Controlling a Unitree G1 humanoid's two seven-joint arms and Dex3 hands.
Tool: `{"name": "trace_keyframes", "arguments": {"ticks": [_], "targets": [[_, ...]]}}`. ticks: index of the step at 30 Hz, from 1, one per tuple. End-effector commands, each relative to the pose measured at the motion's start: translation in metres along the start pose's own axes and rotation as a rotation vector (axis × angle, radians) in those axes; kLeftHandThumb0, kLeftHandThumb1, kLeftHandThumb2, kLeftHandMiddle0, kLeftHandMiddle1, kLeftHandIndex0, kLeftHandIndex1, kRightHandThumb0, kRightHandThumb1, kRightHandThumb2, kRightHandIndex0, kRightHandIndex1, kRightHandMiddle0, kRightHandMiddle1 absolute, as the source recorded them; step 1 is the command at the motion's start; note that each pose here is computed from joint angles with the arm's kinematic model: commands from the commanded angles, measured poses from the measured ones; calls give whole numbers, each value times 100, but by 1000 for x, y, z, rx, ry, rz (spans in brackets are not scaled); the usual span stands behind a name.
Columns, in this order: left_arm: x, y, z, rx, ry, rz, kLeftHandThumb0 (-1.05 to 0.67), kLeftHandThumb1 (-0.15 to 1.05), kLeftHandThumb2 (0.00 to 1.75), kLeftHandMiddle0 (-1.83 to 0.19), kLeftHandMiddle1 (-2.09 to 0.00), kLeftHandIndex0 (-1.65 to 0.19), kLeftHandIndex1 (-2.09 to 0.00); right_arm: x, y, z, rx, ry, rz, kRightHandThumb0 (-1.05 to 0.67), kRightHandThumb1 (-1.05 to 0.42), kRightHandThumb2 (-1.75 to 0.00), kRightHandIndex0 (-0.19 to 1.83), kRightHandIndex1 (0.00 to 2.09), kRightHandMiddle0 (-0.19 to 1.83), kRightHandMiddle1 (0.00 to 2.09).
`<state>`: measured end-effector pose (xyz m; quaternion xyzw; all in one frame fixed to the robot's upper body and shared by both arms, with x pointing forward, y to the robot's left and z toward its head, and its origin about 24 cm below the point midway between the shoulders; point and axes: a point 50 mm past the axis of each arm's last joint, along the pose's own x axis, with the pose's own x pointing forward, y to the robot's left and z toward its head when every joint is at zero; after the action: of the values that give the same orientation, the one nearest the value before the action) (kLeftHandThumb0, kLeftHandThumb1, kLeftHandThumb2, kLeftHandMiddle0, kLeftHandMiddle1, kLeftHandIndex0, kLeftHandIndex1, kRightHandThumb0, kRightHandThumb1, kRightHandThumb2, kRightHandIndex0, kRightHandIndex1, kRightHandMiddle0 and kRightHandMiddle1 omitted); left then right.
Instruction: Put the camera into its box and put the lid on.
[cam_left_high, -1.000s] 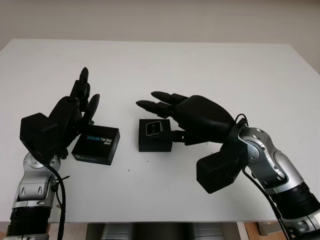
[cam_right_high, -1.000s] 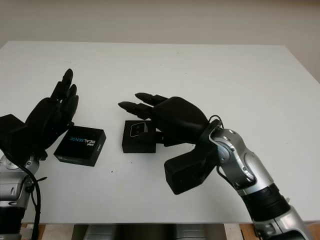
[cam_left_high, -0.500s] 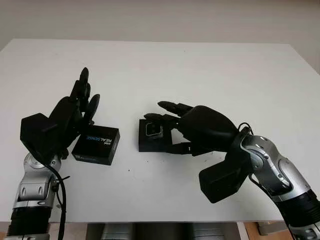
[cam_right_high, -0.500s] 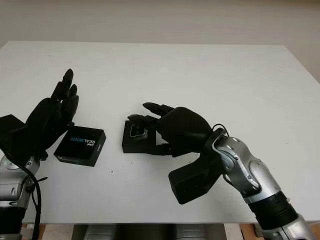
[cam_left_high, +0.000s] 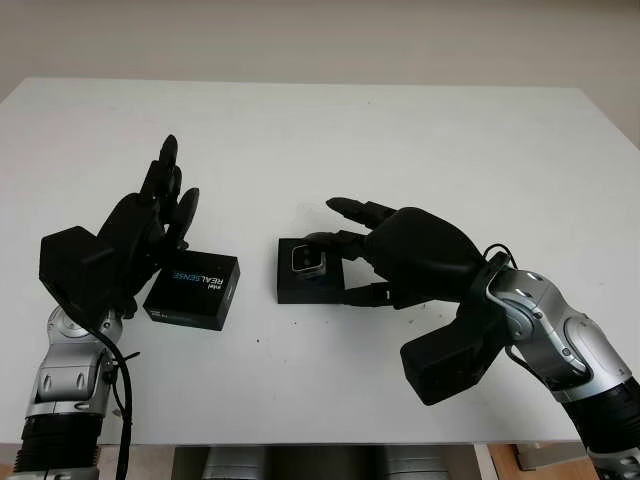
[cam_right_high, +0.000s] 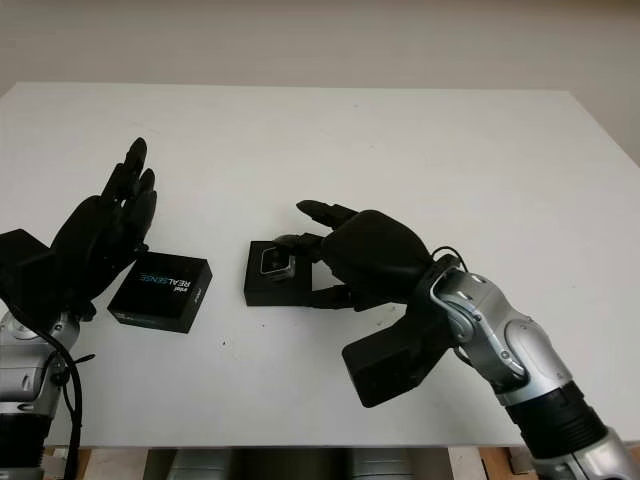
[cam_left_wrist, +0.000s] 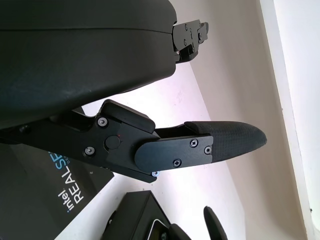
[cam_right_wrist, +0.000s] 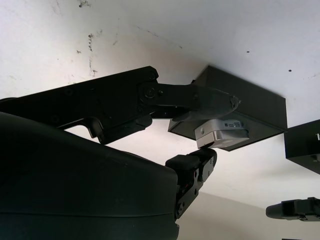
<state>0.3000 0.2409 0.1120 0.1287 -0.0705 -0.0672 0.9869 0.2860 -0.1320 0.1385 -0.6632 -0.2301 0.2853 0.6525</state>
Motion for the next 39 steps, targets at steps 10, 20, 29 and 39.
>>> {"name": "trace_keyframes", "arguments": {"ticks": [10,20,29,39], "targets": [[-1,2,3,6,-15,8,-86,105,54,19,0,19,0,-2,3,0,2,-19,26,-78,-105,-48,12,5,58,18],[-2,0,3,-1,-13,11,-86,105,55,19,0,19,0,-4,5,1,-2,-28,76,-81,-105,-50,12,5,71,22],[-4,2,3,-1,-4,15,-86,105,53,19,0,19,0,-6,7,5,-15,-40,100,-85,-105,-51,17,7,80,23],[-9,4,6,-3,6,5,-85,105,53,19,0,19,0,-9,16,9,2,-45,117,-85,-105,-52,18,6,86,29]]}}
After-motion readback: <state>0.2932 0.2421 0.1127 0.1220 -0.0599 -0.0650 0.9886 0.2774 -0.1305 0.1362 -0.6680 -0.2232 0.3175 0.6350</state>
